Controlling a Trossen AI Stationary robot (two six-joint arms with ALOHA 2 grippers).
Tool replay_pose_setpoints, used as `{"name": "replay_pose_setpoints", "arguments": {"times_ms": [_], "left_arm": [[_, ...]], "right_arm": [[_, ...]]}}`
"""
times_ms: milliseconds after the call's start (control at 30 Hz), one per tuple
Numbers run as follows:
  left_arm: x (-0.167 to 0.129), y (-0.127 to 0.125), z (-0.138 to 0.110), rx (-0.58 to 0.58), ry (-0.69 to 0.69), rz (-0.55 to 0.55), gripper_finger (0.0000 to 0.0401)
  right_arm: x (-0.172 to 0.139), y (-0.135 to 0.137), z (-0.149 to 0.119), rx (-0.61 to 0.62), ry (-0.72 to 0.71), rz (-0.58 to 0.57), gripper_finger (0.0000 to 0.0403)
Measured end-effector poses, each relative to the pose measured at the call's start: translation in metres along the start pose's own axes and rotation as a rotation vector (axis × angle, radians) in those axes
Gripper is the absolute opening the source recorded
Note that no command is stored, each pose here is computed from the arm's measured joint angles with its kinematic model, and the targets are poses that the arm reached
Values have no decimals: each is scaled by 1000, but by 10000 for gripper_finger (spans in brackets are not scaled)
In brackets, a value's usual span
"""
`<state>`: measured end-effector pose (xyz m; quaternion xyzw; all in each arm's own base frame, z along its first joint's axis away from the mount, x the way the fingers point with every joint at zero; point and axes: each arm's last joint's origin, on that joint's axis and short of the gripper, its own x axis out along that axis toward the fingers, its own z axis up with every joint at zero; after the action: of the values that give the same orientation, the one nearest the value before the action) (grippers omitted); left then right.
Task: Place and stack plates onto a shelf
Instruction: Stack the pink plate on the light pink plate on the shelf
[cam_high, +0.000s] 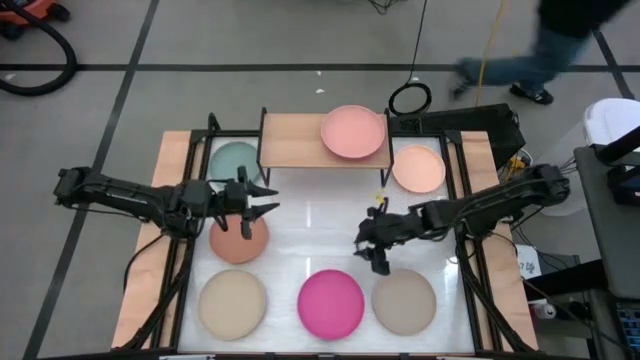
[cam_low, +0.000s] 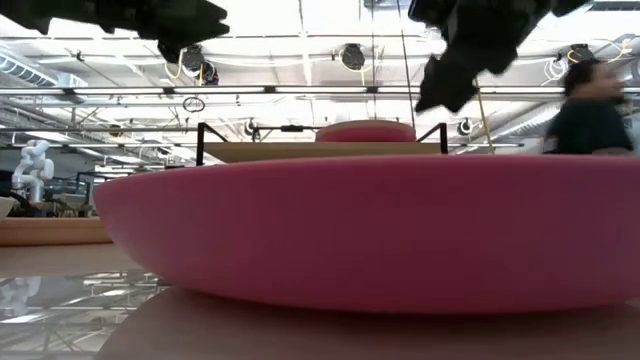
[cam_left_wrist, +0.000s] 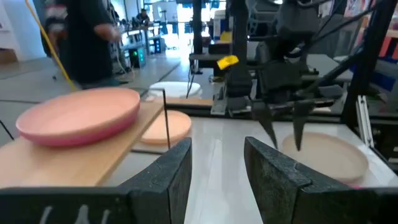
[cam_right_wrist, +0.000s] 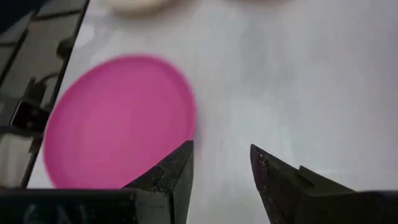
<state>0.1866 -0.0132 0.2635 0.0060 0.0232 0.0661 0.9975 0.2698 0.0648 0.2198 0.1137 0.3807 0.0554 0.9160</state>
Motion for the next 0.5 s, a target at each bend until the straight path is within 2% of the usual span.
{"name": "replay_pose_setpoints", "arguments": {"times_ms": [267,500], "left_arm": [[0,-1,0,-27,-23,-6,152],[0,-1,-1,-33,-16,-7,152]], "right_arm": [[52,10,-21,28,139,110,139],[71,12,-29,122,165,124,139]]}}
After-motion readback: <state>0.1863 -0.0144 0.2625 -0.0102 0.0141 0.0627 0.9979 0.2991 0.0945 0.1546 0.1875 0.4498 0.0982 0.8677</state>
